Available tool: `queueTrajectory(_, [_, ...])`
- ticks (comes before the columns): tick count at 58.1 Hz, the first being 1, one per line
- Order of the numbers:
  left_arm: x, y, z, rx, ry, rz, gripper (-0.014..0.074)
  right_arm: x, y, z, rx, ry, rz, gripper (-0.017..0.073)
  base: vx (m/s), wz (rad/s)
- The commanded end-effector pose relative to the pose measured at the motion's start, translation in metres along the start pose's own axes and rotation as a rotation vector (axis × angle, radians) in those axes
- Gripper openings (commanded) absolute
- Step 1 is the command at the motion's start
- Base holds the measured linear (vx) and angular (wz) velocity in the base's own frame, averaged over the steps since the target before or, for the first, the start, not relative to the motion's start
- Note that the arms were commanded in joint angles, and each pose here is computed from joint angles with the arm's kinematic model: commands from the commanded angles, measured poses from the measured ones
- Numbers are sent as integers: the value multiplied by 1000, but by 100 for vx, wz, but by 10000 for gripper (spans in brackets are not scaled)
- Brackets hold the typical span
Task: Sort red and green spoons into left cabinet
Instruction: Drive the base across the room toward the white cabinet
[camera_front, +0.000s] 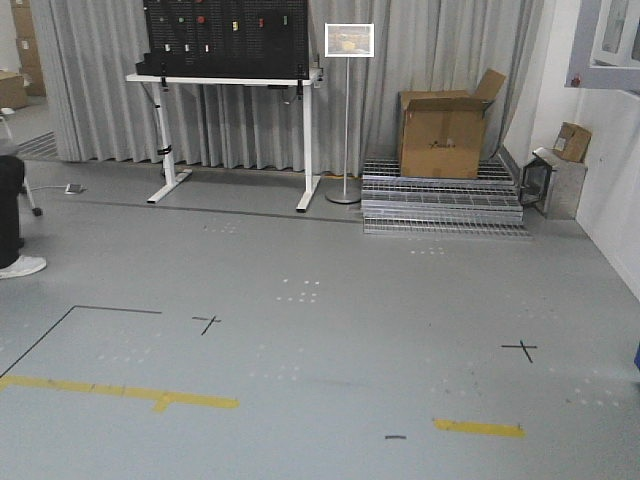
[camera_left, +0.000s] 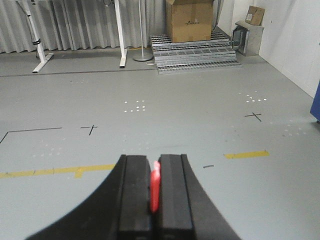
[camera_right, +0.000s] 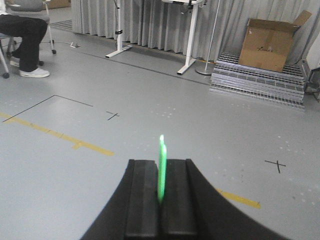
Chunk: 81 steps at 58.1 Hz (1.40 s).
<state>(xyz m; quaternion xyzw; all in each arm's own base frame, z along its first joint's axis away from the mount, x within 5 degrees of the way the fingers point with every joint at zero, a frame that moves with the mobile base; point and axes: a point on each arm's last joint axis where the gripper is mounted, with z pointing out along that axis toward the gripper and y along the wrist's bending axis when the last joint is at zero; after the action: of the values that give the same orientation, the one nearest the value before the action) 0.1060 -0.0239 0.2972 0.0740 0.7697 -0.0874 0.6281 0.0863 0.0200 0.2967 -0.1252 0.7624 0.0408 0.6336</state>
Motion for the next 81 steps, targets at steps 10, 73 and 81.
queueTrajectory(10, [-15,1,-1,-12,-91,-7,-3,-16,-3,-2,25,-99,2,-4,66,-9])
queueTrajectory(73, [-15,1,-1,-12,-92,-7,-3,-16,-3,-2,25,-98,2,-4,66,-3])
queueTrajectory(81, [-14,1,-1,-12,-90,-8,-3,-16,-3,-2,25,-99,2,-4,67,-9])
